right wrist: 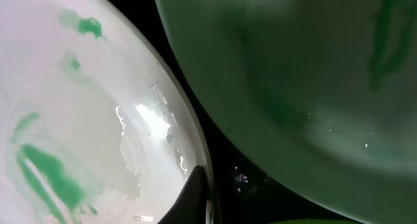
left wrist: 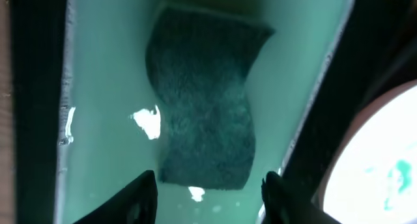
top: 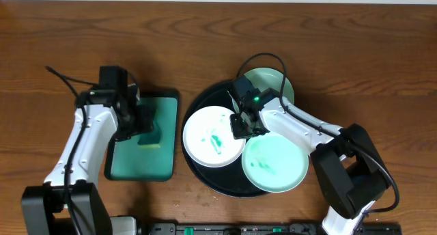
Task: Clean dirty plates on tray and stack at the side
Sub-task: 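Lower left gripper into the water tray and grasp the green sponge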
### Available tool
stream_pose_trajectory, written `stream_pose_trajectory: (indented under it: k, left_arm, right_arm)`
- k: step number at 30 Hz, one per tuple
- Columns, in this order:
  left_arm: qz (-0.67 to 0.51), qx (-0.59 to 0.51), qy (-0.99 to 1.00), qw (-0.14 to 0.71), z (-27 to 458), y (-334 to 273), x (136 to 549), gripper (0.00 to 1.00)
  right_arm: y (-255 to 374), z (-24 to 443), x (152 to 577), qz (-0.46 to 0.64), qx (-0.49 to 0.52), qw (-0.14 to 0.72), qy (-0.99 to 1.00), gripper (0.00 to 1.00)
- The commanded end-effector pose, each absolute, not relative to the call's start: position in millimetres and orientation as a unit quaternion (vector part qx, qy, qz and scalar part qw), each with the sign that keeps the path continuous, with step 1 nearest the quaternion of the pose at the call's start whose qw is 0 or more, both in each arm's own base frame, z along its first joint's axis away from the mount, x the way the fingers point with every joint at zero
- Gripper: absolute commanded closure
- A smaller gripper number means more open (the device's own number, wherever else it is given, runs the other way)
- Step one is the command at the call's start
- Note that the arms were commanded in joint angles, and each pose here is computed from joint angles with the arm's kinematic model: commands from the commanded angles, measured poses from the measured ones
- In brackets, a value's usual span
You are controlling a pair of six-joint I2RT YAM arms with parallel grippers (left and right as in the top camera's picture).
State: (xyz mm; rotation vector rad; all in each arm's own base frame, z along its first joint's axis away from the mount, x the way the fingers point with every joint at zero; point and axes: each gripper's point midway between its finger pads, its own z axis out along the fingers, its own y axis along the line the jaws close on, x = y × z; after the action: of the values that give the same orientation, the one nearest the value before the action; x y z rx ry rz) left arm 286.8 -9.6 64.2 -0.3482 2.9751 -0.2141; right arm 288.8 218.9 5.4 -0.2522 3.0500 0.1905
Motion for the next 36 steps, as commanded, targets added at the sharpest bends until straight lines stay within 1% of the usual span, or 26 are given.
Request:
stream_pose_trajectory:
  k: [1,2,10,14,18,23,27,29,32,36]
  left_arm:
    - [-0.078,-0.127,0.988,0.050,42.4,-11.7,279.6,0.49]
    - [-0.077,-0.131,0.987,0.044,32.6,-11.7,279.2,0.50]
    - [-0.075,-0.144,0.987,0.012,-1.5,-11.6,282.4,0.51]
    - [-0.075,-0.146,0.986,0.008,-7.9,-11.6,283.6,0.52]
    - [-0.076,-0.145,0.986,0.020,0.9,-11.4,287.3,0.54]
    - [-0.080,-0.140,0.985,0.065,35.2,-11.6,289.8,0.54]
    - [-0.083,-0.137,0.982,0.101,61.1,-11.6,289.8,0.46]
    - [-0.084,-0.135,0.981,0.114,67.7,-11.5,291.8,0.44]
    - [-0.084,-0.135,0.981,0.113,63.9,-11.4,294.3,0.43]
    - [-0.083,-0.136,0.982,0.100,44.1,-11.2,301.9,0.44]
  right_arm:
    - [215.4,-3.4,276.4,0.055,-0.088,0.014,0.995,0.99]
    - [215.3,-3.4,276.3,0.055,-0.088,0.013,0.995,0.99]
    - [215.4,-3.4,275.9,0.055,-0.088,0.013,0.994,0.99]
    - [215.8,-3.4,275.1,0.057,-0.088,0.011,0.994,0.99]
    - [215.0,-3.5,274.0,0.055,-0.088,0.008,0.995,0.99]
    - [214.5,-3.5,273.2,0.054,-0.088,0.006,0.995,0.99]
    - [214.5,-3.5,273.3,0.055,-0.088,0.007,0.995,0.99]
    - [214.7,-3.5,273.6,0.055,-0.088,0.007,0.995,0.99]
    - [215.3,-3.4,274.4,0.056,-0.088,0.009,0.994,0.99]
    - [216.2,-3.3,275.5,0.058,-0.088,0.011,0.994,0.99]
